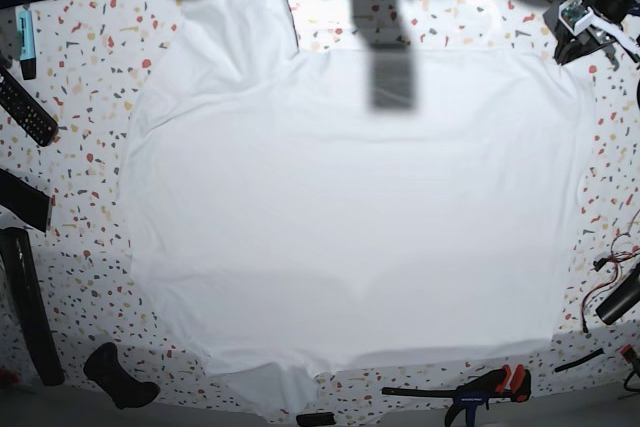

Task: Fold the T-shirt properly
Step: 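Move the left gripper down over the shirt's shoulder edge, then lower the right gripper and grasp the white shirt near the collar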

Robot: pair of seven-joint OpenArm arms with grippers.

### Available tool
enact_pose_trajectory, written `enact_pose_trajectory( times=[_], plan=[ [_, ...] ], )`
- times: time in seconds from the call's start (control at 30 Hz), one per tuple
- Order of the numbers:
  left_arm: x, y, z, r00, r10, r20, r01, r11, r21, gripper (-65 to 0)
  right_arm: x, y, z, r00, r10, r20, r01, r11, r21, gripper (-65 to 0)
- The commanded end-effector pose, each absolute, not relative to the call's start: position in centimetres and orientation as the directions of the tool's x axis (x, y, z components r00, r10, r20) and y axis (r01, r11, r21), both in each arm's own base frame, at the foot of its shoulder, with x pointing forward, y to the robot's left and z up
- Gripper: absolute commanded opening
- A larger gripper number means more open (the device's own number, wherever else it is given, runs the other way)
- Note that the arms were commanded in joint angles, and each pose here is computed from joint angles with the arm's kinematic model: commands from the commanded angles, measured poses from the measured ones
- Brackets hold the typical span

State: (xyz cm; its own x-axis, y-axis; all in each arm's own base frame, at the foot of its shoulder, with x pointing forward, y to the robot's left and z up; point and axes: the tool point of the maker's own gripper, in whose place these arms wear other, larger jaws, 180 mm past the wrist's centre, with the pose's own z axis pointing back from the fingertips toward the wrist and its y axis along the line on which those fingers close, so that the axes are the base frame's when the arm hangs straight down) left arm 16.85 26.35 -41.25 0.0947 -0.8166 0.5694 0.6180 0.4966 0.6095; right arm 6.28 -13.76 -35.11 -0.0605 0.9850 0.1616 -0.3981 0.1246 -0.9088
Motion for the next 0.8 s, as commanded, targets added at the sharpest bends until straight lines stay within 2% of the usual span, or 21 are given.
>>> enact_pose_trajectory(
  times=[0.0, 0.63, 0.77],
  plan=[
    [17.1, 26.6, -40.6, 0.077, -0.817, 0.571, 0.612, 0.491, 0.62, -65.0, 6.1, -13.5, -34.4, -0.075, 0.98, 0.182, -0.381, 0.141, -0.914, -65.0],
    [17.7, 26.6, -40.3, 0.067, -0.819, 0.57, 0.603, 0.488, 0.63, -65.0, 7.0, -14.0, -34.4, -0.046, 0.985, 0.168, -0.366, 0.14, -0.92, -65.0],
    [18.6, 26.6, -39.9, 0.054, -0.819, 0.572, 0.589, 0.488, 0.644, -65.0, 8.9, -14.1, -35.5, 0.025, 0.983, 0.182, -0.382, 0.178, -0.907, -65.0]
  ],
)
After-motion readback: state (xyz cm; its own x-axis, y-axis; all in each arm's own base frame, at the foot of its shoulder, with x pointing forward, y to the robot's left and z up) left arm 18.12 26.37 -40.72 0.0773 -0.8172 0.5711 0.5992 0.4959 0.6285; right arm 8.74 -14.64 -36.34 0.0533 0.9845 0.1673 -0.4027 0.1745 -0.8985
